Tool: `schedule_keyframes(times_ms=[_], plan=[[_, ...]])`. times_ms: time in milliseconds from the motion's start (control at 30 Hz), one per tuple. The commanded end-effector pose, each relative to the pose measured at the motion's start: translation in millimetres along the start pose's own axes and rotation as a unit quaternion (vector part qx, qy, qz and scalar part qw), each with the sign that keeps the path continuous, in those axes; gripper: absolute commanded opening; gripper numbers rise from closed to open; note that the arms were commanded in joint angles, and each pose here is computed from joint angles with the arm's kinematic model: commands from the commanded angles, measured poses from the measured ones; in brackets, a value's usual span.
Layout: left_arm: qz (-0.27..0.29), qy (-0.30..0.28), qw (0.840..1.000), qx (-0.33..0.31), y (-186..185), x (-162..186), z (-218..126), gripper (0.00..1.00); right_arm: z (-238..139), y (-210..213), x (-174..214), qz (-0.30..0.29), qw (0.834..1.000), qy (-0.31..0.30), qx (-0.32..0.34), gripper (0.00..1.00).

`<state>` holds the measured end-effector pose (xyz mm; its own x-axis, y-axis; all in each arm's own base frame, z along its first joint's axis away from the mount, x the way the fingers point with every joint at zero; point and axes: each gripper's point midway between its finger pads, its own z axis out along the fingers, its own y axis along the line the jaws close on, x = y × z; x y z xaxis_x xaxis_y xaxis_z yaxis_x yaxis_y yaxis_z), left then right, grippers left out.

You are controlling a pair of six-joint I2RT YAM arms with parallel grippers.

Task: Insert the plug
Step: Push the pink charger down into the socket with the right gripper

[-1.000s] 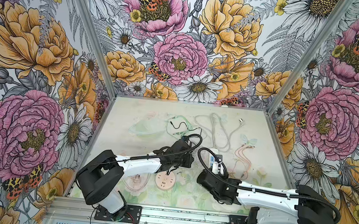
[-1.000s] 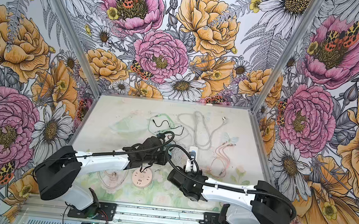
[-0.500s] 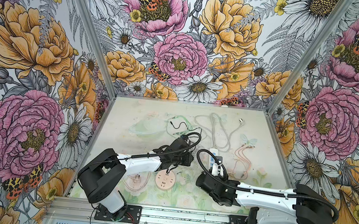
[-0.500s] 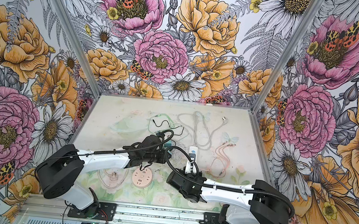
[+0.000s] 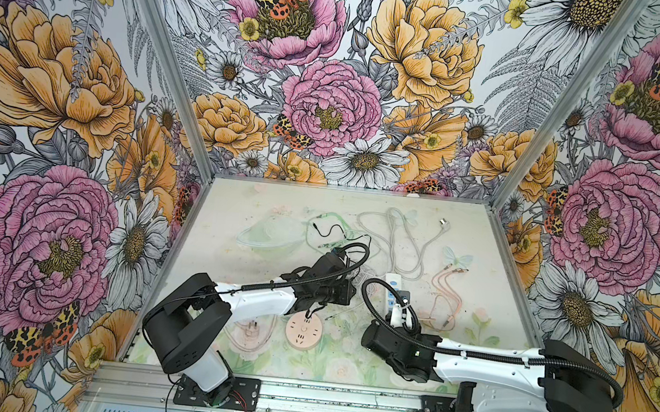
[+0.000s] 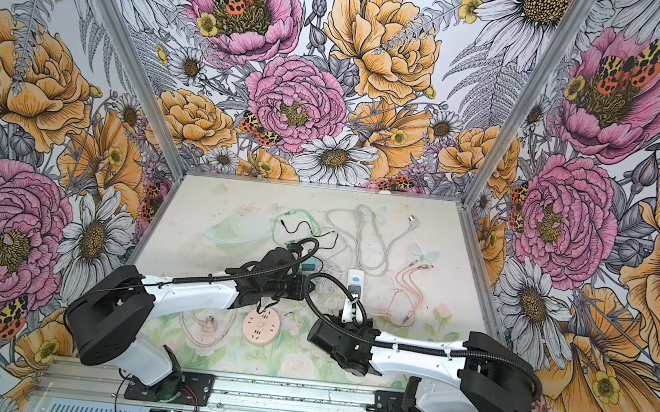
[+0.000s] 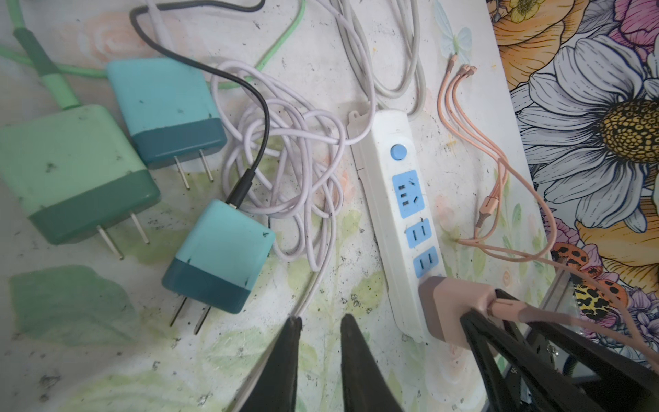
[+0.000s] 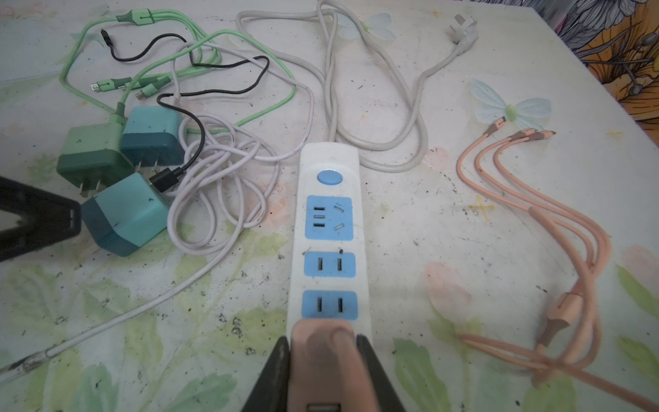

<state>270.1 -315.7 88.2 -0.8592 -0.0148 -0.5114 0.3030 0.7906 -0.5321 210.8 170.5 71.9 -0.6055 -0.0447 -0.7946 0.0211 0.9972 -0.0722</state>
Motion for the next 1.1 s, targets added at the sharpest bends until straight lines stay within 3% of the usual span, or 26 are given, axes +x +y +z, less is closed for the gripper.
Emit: schedule_keyframes(times_ms=[0, 1067], plan=[[0.002, -0.003, 1.0, 0.018, -5, -3, -1, 0.24, 7, -19, 52, -0.064, 0.993, 0.095, 0.021, 0.0], [0.022, 0.013, 0.999, 0.02, -19, -3, 0, 0.28, 6, 2, 89, -0.078, 0.979, 0.187, -0.034, 0.0]])
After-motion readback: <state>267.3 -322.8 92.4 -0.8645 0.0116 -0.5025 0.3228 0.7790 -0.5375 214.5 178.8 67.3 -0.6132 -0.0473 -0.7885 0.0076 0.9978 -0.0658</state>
